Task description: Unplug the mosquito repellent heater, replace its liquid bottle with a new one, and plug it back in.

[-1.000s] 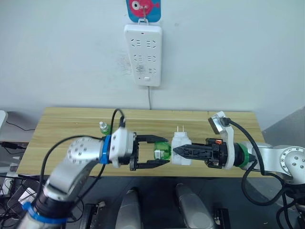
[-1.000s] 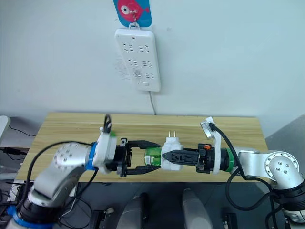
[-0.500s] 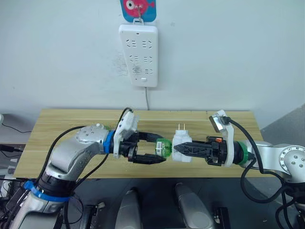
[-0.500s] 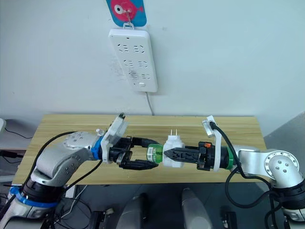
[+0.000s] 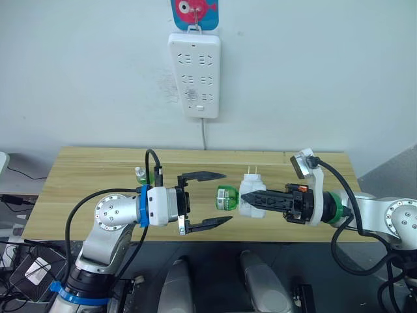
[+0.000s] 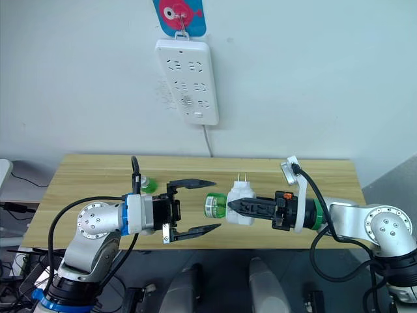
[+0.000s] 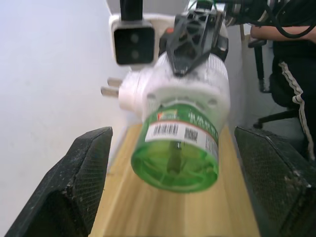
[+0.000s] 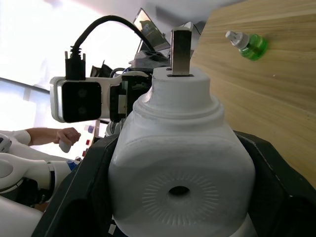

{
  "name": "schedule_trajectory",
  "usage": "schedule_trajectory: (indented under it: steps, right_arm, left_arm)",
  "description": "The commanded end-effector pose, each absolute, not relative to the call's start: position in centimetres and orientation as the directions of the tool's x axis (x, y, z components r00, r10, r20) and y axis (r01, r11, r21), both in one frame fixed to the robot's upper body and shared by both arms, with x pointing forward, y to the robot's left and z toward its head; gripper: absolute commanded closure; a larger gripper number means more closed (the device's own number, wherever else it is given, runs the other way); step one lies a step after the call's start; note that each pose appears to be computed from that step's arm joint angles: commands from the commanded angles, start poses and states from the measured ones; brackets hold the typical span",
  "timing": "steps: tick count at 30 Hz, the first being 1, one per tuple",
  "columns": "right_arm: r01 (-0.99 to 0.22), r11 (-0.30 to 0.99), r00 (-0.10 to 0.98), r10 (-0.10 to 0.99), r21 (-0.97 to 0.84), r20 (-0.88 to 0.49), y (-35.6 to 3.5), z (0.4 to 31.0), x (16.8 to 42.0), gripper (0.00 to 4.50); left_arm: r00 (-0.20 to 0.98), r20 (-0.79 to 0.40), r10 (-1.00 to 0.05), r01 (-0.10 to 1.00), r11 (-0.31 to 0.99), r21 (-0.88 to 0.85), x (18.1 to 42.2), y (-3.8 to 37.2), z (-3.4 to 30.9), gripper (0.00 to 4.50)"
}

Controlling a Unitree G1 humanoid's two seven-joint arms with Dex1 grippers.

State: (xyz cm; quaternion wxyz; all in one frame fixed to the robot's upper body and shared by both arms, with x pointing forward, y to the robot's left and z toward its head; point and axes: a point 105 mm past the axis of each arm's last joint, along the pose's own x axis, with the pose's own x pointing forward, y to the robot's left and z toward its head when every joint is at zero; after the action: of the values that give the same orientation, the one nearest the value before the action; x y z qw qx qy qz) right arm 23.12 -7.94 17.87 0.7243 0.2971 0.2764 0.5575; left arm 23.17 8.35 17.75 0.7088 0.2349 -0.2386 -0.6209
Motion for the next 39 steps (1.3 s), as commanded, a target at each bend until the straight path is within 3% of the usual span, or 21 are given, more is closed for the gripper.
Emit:
schedule_trajectory:
  steps: [1, 3, 7, 12, 14, 16, 18, 20, 23, 31, 35, 39]
  right_arm:
    - [-0.671, 0.166, 0.207, 0.978, 0.723, -0.033, -7.7, 18.9, 22.8, 1.46]
    - [-0.671, 0.162, 0.205, 0.978, 0.723, -0.03, -7.6, 19.0, 22.8, 1.46]
    - [-0.673, 0.154, 0.2, 0.98, 0.723, -0.022, -7.4, 19.1, 22.7, 1.46]
    - [-0.674, 0.151, 0.198, 0.98, 0.723, -0.021, -7.3, 19.1, 22.5, 1.46]
    - [-0.675, 0.15, 0.196, 0.98, 0.722, -0.021, -7.3, 19.1, 22.5, 1.46]
    - [-0.677, 0.15, 0.192, 0.981, 0.72, -0.023, -7.3, 19.0, 22.4, 1.46]
    - [-0.682, 0.151, 0.183, 0.983, 0.716, -0.032, -7.3, 18.9, 22.3, 1.46]
    - [-0.687, 0.151, 0.176, 0.984, 0.711, -0.039, -7.3, 18.8, 22.2, 1.46]
    - [-0.693, 0.146, 0.161, 0.986, 0.706, -0.046, -7.2, 18.6, 22.0, 1.47]
    - [-0.69, 0.147, 0.174, 0.984, 0.708, -0.036, -7.1, 18.7, 22.2, 1.47]
    - [-0.68, 0.162, 0.196, 0.98, 0.715, -0.035, -7.4, 18.6, 22.4, 1.47]
    - [-0.681, 0.171, 0.206, 0.978, 0.712, -0.037, -7.5, 18.6, 22.5, 1.47]
  left_arm:
    - [0.077, 0.015, -0.997, 0.739, 0.067, 0.671, 22.6, 8.0, 17.6, 0.49]
    - [0.093, 0.008, -0.996, 0.747, 0.075, 0.66, 23.1, 8.0, 17.5, 0.88]
    - [0.122, 0.006, -0.992, 0.741, 0.096, 0.664, 24.0, 7.6, 17.6, 2.13]
    - [0.111, 0.002, -0.994, 0.738, 0.084, 0.669, 23.9, 7.6, 17.7, 2.22]
    - [0.085, -0.008, -0.996, 0.783, 0.062, 0.618, 23.6, 7.6, 17.7, 2.22]
    - [0.092, -0.032, -0.995, 0.886, 0.067, 0.459, 23.9, 7.6, 17.7, 2.22]
    - [0.108, -0.117, -0.987, 0.992, 0.099, 0.082, 25.0, 8.1, 17.0, 2.22]
    - [0.064, -0.145, -0.987, 0.983, 0.087, -0.161, 25.0, 8.3, 17.5, 2.22]
    - [-0.005, -0.07, -0.998, 0.941, 0.018, -0.338, 25.9, 8.5, 20.4, 2.22]
    - [-0.003, -0.152, -0.988, 0.976, 0.03, -0.215, 25.7, 9.0, 18.5, 2.22]
    - [0.042, -0.194, -0.98, 0.997, 0.028, 0.072, 25.8, 9.4, 17.4, 0.95]
    - [0.043, -0.194, -0.98, 0.977, 0.001, 0.213, 24.5, 10.1, 16.4, 0.94]
